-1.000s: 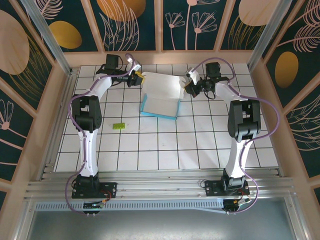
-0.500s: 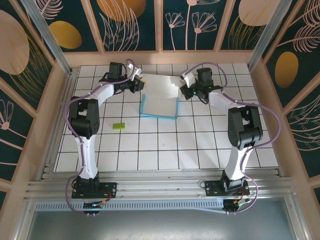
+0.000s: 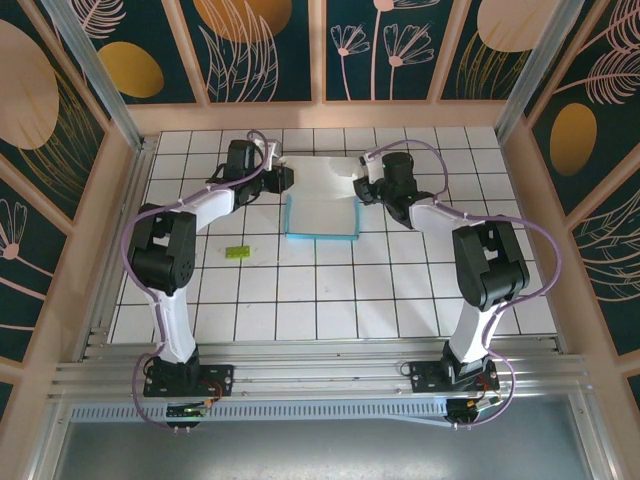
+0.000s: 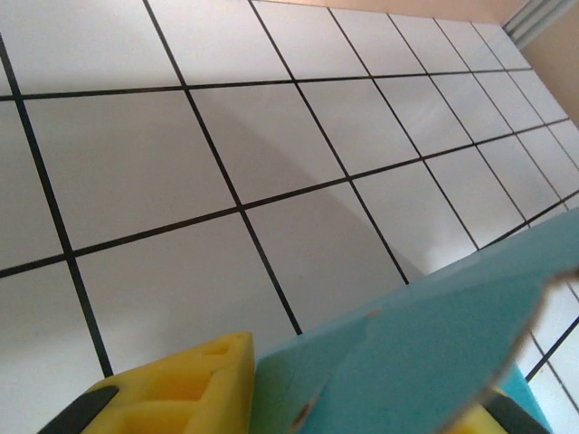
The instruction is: Fold the paper box
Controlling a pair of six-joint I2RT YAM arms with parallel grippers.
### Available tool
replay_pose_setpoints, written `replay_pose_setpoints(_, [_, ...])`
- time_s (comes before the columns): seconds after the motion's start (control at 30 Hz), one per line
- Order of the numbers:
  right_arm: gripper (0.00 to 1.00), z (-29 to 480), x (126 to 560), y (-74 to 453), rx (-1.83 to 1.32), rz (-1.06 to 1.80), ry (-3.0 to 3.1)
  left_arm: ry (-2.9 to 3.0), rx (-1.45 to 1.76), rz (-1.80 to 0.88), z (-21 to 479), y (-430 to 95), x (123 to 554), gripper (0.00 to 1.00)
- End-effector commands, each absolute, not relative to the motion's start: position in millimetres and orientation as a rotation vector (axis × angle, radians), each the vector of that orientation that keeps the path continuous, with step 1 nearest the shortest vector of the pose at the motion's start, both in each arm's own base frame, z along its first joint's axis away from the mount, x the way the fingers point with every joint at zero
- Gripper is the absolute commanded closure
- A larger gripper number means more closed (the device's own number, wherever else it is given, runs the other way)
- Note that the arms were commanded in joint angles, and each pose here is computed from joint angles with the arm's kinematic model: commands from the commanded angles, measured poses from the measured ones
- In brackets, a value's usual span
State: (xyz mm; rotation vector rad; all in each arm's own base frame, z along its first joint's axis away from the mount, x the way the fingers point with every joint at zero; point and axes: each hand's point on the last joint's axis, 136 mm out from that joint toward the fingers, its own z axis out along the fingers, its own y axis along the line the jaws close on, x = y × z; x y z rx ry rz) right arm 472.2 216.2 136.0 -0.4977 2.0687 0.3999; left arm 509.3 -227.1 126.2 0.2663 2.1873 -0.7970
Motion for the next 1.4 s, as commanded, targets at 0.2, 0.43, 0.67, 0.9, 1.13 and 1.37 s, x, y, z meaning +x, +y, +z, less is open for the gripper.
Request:
replay_pose_setpoints(0.2, [0.74, 163, 463, 228, -0.361, 0.545, 1.985, 2.079, 0.132, -0.947, 160, -237, 493, 0.66])
replay_pose_setpoints(0.43, [0.76, 162, 456, 233, -0.238, 0.607, 1.991, 2.051, -0.022, -1.031, 162, -241, 482, 0.66])
replay_pose_setpoints(0.67, [0.76, 146, 445, 236, -0.208, 0.629, 2.023, 2.054, -0.045, -1.032, 157, -243, 469, 0.64])
replay_pose_setpoints(0.9, [0.76, 137, 430, 230, -0.212, 0.607, 2.029, 2.057, -0.073, -1.066, 151, -245, 453, 0.57])
replay_pose_setpoints(1.13, [0.76, 130, 417, 230, -0.214, 0.618, 2.03, 2.073, -0.116, -1.104, 140, -246, 437, 0.57])
replay_pose_setpoints(1.37, [0.76, 126, 409, 232, -0.201, 0.654, 2.027, 2.056, -0.163, -1.203, 139, -252, 428, 0.57])
